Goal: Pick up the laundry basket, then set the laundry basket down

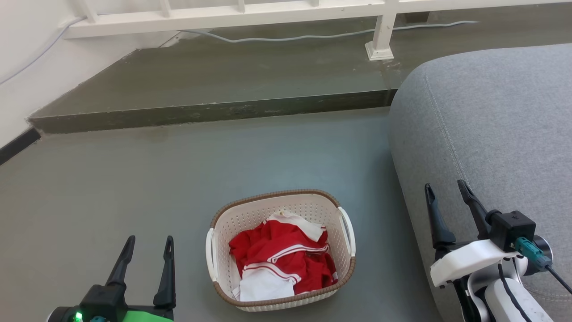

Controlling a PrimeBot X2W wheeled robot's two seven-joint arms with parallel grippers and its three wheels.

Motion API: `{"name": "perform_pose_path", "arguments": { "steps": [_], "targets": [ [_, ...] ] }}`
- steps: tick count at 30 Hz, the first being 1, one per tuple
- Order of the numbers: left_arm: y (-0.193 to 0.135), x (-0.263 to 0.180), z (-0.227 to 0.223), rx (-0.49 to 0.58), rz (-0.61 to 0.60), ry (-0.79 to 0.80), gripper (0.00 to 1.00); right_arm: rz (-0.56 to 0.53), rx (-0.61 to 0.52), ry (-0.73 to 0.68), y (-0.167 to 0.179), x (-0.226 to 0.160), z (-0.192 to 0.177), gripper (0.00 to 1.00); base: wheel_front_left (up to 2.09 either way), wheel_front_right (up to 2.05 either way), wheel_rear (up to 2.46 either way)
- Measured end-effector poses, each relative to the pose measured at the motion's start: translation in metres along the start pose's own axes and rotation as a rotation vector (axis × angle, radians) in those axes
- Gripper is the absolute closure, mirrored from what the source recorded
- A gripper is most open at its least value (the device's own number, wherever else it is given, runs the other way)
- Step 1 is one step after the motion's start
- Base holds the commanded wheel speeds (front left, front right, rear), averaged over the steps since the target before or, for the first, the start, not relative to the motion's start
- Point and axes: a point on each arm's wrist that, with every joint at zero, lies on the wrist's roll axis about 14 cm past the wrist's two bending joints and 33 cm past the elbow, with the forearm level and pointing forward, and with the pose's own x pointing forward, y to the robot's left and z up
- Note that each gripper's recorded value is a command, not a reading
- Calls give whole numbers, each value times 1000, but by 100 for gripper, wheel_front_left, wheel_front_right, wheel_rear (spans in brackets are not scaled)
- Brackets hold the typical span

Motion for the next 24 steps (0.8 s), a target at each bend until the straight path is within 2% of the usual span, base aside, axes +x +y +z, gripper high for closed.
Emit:
{"name": "perform_pose_path", "arguments": {
  "steps": [4, 5, 11, 24],
  "targets": [
    [0, 1, 3, 5, 2, -12, 0, -2, 2, 2, 0, -2, -1, 0, 0, 0, 0],
    [0, 0, 3, 4, 3, -10, 100, -4, 3, 7, -1, -4, -2, 100, 0, 0, 0],
    [-5, -2, -11, -22, 3, 35, 100, -16, 31, 79, 2, -15, -26, 100, 0, 0, 0],
    [0, -9, -15, -198, 46, 60, 100, -41, 205, 88, 1, -14, -24, 100, 0, 0, 0]
  ]
}}
